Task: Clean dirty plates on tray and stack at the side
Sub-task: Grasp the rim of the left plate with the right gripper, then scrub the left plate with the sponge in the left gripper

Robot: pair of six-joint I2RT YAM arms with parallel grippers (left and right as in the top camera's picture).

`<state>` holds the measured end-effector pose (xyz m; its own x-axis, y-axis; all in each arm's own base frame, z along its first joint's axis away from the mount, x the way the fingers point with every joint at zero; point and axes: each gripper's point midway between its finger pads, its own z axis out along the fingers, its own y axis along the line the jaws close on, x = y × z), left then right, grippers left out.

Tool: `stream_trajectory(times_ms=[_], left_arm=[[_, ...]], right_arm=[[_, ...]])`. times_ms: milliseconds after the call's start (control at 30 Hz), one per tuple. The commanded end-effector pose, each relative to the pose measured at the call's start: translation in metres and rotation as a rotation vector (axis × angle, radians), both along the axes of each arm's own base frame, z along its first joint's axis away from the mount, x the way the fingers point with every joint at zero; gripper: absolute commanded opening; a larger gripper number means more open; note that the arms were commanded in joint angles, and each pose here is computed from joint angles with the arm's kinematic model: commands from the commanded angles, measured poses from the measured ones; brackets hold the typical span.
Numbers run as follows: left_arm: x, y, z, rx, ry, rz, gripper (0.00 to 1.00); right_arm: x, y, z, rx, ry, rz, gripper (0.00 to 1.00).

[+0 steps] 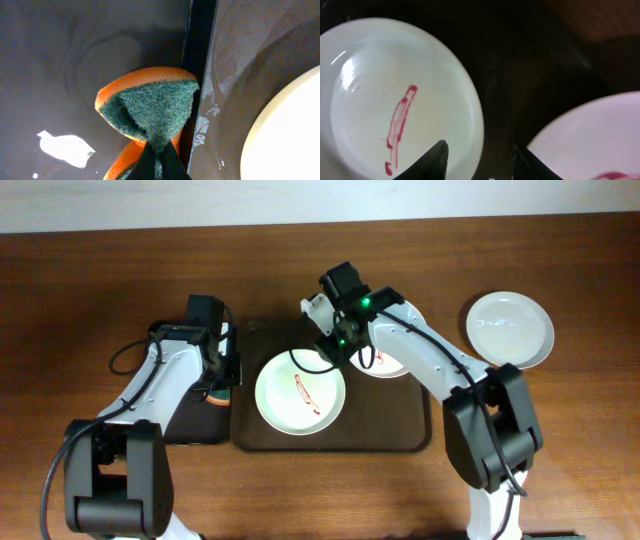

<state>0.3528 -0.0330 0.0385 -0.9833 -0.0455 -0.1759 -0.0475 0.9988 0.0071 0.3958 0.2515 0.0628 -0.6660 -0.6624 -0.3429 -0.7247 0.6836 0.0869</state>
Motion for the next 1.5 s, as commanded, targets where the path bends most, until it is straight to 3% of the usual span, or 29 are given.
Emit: stream_trajectory(times_ms=[0,133,200,267,300,367,600,833,967,1033,1133,1300,1467], left_arm=[[0.010,-0.004,0.017,-0.024,-0.052,0.009,0.00],[0.010,-0.004,0.017,-0.024,-0.052,0.009,0.00],[0.010,-0.004,0.017,-0.024,-0.052,0.009,0.00],[0.010,-0.004,0.017,-0.024,-0.052,0.009,0.00],[0.010,-0.004,0.017,-0.024,-0.051,0.009,0.00],[0.009,-0.004,0.017,-0.023,-0.050,0.009,0.00],[0.009,-0.004,0.017,-0.023,-0.048,0.009,0.00],[0.011,-0.007,0.018,-0.039,-0.058,0.006,0.00],[0.027,-0.012,0.050,-0.068,-0.156,-0.001,0.00],[0.032,-0.027,0.081,-0.161,-0.238,-0.029,0.00],[0.025,-0.064,0.094,-0.336,-0.237,-0.096,0.00],[0.008,-0.105,0.076,-0.388,-0.162,-0.089,0.00],[-0.004,-0.119,0.040,-0.406,-0.059,0.018,0.00]], right_arm=[[-0.011,0.008,-0.025,0.002,0.059,0.035,0.43],[-0.014,0.007,-0.049,-0.017,0.112,0.004,0.41],[-0.016,0.007,-0.058,-0.023,0.133,0.000,0.36],[-0.016,0.006,-0.060,-0.023,0.142,-0.018,0.26],[-0.017,0.006,-0.060,-0.024,0.148,-0.028,0.16],[-0.021,0.002,-0.058,-0.025,0.191,-0.114,0.04],[-0.051,-0.014,-0.055,-0.037,0.491,-0.753,0.04],[-0.055,-0.008,-0.053,-0.015,0.533,-0.780,0.04],[-0.055,-0.009,-0.053,-0.016,0.532,-0.781,0.04],[-0.055,-0.009,-0.053,-0.016,0.532,-0.781,0.04],[-0.055,-0.009,-0.053,-0.016,0.532,-0.781,0.04],[-0.056,-0.009,-0.053,-0.020,0.535,-0.777,0.04],[-0.058,-0.010,-0.053,-0.025,0.537,-0.756,0.04]])
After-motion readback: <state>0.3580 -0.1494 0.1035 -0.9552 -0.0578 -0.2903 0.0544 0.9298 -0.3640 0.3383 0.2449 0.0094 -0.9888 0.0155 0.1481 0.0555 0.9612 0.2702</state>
